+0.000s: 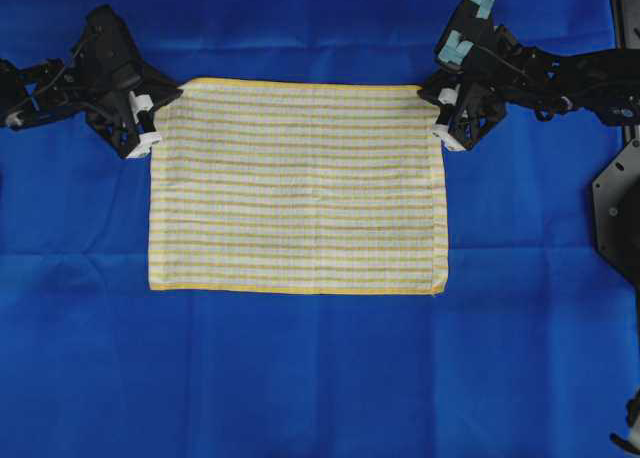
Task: Fold the yellow towel.
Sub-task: 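Fold the far edge toward the near edge with both grippers, release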
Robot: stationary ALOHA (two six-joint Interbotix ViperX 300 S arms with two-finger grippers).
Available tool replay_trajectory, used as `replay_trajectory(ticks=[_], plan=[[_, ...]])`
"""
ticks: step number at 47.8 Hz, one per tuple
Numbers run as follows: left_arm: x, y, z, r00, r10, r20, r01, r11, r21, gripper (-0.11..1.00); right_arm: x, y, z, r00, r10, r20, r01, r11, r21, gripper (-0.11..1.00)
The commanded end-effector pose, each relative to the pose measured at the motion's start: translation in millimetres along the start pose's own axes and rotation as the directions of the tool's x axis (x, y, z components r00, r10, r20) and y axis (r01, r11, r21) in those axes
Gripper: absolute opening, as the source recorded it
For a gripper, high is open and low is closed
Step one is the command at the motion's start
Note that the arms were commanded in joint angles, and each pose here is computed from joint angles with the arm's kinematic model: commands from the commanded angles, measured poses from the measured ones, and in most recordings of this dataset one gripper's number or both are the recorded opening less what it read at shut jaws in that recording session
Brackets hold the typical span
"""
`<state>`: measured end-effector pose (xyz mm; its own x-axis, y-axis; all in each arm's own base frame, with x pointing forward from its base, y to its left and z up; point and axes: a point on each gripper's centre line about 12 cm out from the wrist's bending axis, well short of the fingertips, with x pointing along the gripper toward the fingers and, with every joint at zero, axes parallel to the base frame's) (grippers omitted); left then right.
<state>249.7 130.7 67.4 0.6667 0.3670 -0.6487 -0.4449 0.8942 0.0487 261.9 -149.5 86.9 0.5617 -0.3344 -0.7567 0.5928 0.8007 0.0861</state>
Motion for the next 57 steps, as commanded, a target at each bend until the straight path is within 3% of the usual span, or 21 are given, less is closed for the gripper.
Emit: replay_trajectory(ticks=[1,12,26,36,48,57], plan=[[-3,1,13,0.999,0.002,0.038,-0.002,1.0,-0.001,0.04,-8,0,12,0.999,0.003,0.046,-0.004,1.0,0.009,0.04],[-12,-3,32,0.999,-0.013,0.053,0.012,1.0,0.01,0.04,-23,2,22,0.996,0.012,0.091,-0.013,1.0,0.009,0.04],[-13,-8,34,0.999,-0.027,0.047,0.026,1.0,0.017,0.04,-24,4,21,0.996,0.018,0.087,-0.018,1.0,0.002,0.04],[-25,-20,37,0.995,-0.061,0.073,0.058,0.998,0.035,0.04,-30,18,13,0.996,0.052,0.076,-0.051,0.999,-0.018,0.04],[-50,-46,38,0.981,-0.147,0.124,0.144,0.989,0.038,0.04,-54,49,3,0.984,0.145,0.1,-0.142,0.989,-0.038,0.04],[-68,-75,33,0.959,-0.249,0.132,0.243,0.968,0.059,0.04,-75,70,-5,0.969,0.222,0.112,-0.217,0.975,-0.052,0.04]])
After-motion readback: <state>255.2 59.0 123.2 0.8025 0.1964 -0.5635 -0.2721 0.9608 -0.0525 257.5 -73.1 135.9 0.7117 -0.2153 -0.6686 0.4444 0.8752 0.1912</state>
